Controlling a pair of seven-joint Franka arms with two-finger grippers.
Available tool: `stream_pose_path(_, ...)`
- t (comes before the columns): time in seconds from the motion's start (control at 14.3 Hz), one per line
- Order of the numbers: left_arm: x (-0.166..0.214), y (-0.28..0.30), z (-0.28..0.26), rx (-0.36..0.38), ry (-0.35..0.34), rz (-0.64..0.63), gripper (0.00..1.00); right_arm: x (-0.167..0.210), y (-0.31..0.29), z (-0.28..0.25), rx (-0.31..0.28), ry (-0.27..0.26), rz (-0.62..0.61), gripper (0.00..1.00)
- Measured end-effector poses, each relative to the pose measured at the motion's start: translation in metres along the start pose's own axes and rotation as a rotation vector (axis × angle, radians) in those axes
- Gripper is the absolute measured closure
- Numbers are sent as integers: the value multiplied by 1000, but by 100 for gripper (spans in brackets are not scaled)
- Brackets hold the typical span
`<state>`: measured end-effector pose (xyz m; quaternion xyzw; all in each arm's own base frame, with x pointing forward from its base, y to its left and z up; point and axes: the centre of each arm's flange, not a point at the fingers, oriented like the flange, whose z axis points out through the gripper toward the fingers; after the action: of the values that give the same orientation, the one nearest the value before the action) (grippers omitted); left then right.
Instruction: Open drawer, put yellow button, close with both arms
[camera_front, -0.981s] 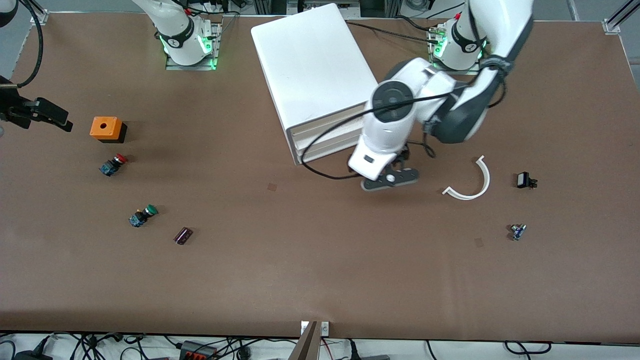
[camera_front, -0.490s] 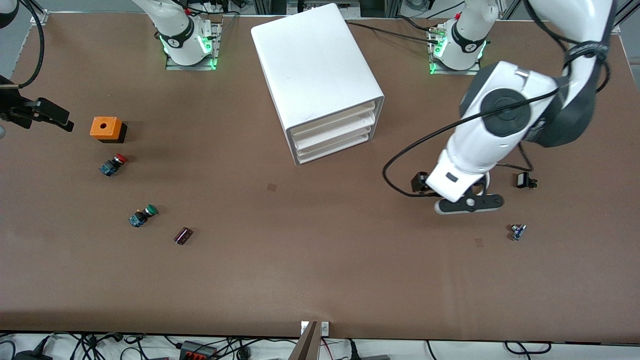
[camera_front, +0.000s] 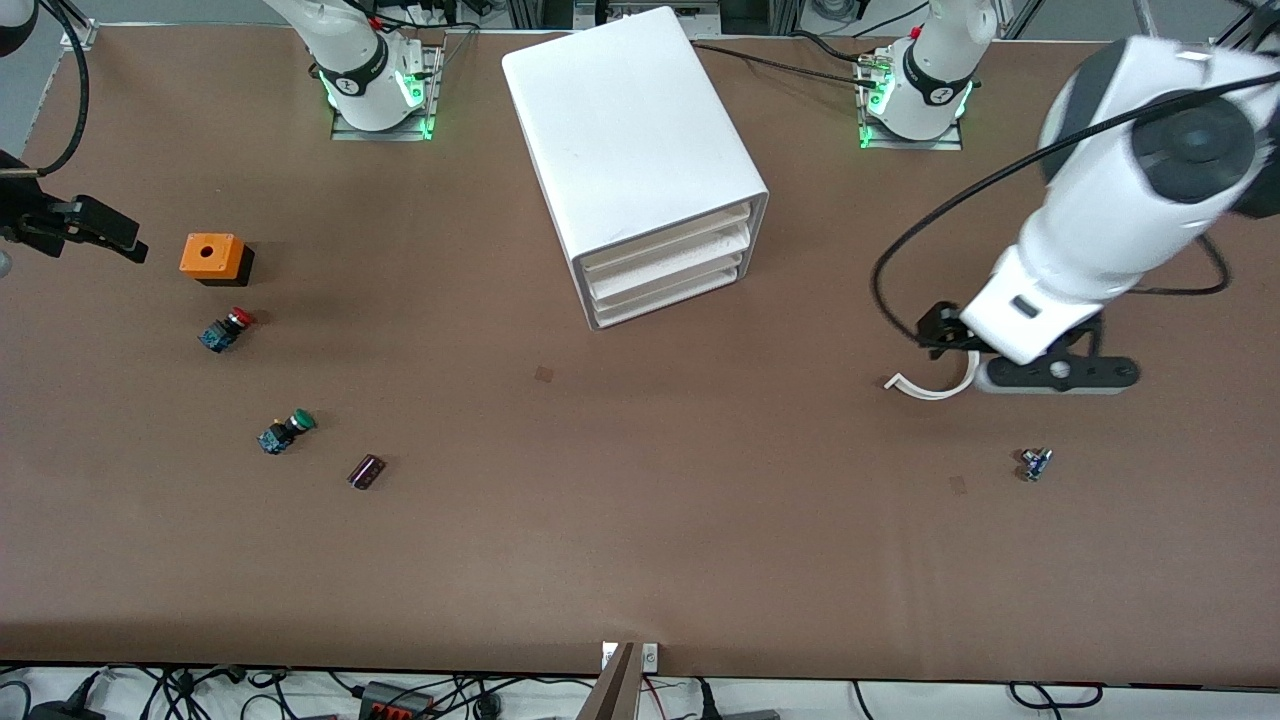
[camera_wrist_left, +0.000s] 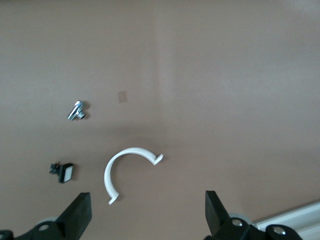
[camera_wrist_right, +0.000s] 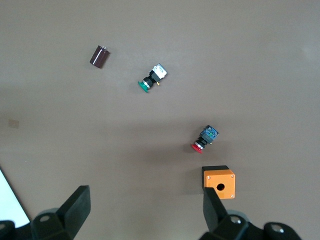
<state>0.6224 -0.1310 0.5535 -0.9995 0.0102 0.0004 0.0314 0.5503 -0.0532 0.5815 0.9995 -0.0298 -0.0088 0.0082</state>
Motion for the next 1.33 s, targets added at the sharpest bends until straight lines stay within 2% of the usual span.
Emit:
stream_pose_path(0.28,-35,-85,-26,-48,-27,26,0,0,-1,0,0,1,-1,0)
stream_pose_path(0.56,-79,-94,-29,-67,-43,28,0,0,-2,0,0,1,-4,0)
stream_pose_path(1.33,-75,-94,-28,-72,0,31,0,0,-2,0,0,1,-4,0)
